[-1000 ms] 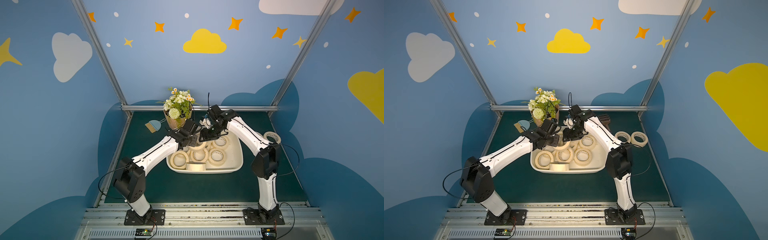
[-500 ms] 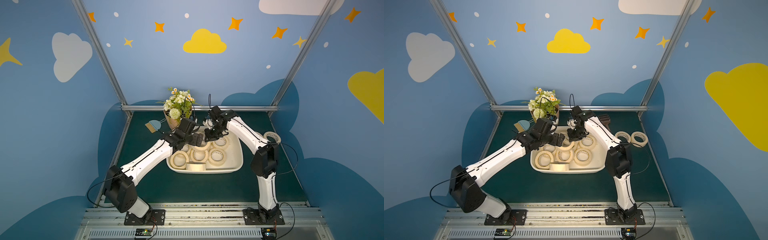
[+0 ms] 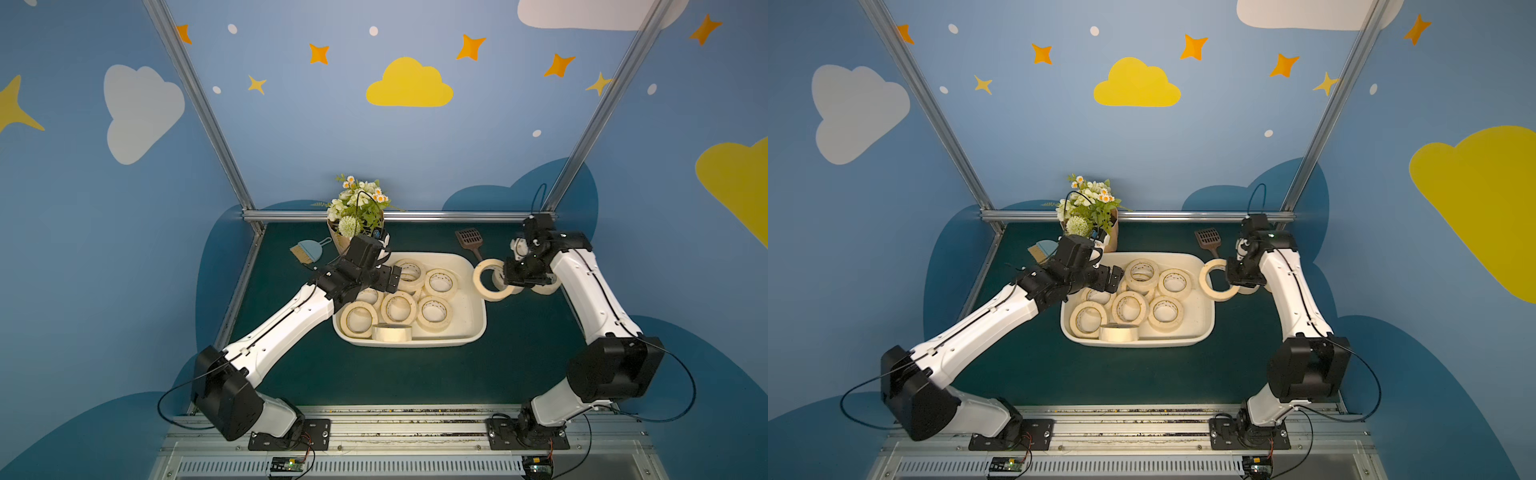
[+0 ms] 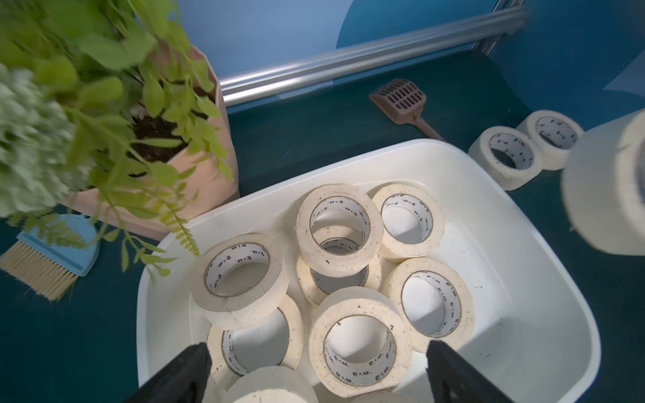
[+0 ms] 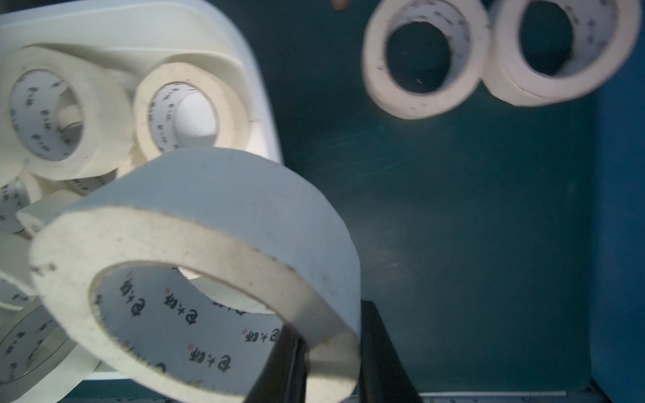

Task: Take out the art tape in the storage box
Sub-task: Pick up the art tape from the storage box, then place the art tape at the center of the board.

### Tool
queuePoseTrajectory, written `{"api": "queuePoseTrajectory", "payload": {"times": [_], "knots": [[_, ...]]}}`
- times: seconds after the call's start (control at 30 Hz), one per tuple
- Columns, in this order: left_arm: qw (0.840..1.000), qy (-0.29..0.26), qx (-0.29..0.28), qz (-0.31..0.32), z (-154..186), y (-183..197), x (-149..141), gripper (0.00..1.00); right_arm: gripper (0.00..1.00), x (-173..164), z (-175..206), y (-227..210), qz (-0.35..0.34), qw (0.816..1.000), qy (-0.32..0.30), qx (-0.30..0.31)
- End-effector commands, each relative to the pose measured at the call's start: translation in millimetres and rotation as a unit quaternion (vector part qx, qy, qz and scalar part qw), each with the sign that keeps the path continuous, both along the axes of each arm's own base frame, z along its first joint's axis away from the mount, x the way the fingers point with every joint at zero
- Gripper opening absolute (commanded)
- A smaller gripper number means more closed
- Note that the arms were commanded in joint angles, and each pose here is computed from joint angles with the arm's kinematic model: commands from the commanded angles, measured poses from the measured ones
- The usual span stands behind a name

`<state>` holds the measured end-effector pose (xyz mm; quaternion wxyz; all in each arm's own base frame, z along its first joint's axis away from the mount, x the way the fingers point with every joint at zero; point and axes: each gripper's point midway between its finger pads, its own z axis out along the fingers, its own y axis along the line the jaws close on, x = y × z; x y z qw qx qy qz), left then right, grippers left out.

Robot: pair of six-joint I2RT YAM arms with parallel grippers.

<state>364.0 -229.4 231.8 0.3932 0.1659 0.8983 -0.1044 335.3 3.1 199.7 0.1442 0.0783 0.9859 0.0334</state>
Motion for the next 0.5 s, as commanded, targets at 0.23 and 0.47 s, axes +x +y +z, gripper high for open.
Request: {"api": "queuePoseTrajectory", "payload": {"times": [0.23,0.47], "knots": [[0.993,0.113,-0.003,-0.017,-67.5,-9.6,-19.0,1.0,0.0,-40.7,-74.4,-163.4,-0.26,0.962,0.082,0.03],[0.991,0.129,0.024,-0.027,-69.6,-1.7,-31.8,1.0,0.0,-26.9,-117.5,-196.2,-0.285,0.95,0.126,0.013]]}}
